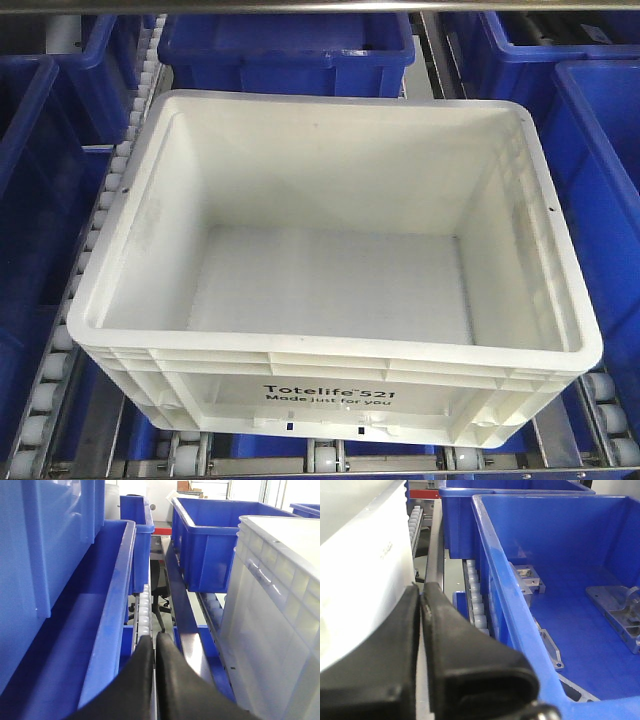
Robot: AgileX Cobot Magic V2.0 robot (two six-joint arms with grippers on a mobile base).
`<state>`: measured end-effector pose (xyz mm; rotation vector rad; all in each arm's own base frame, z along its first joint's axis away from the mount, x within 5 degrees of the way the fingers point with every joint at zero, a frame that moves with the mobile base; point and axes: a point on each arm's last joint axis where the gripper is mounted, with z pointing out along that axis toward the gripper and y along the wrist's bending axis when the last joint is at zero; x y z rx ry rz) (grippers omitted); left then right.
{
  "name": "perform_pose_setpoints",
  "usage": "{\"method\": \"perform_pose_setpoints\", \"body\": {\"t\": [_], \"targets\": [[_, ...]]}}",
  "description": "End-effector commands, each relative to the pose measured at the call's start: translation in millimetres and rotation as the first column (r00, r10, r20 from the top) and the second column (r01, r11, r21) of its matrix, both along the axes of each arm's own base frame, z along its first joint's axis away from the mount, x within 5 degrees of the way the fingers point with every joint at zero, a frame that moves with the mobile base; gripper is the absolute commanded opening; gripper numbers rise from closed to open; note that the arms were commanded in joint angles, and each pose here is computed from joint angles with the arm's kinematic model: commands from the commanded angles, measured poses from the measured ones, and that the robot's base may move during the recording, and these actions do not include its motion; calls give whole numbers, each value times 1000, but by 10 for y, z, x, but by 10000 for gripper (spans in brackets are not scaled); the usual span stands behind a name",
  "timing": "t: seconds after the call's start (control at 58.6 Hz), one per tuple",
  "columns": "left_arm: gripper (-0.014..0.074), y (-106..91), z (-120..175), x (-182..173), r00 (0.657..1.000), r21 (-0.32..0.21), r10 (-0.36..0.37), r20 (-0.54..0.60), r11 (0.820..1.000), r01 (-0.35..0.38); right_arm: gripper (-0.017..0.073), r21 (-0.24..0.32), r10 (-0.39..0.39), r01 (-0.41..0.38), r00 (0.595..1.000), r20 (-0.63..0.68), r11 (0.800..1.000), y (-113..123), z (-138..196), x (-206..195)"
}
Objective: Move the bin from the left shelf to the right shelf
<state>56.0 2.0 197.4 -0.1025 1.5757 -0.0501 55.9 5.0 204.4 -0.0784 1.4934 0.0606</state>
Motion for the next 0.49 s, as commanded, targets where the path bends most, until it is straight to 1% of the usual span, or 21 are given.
{"method": "perform_pose_setpoints", "body": {"t": [0.0,0.477], "targets": [[-6,-3,0,16,999,-7,-3,49,1000,4,-8,-17,2,-1,998,64,1000,4,11,1],[-6,-3,0,16,999,-7,-3,49,1000,4,-8,-17,2,-1,998,58,1000,4,5,1]]}}
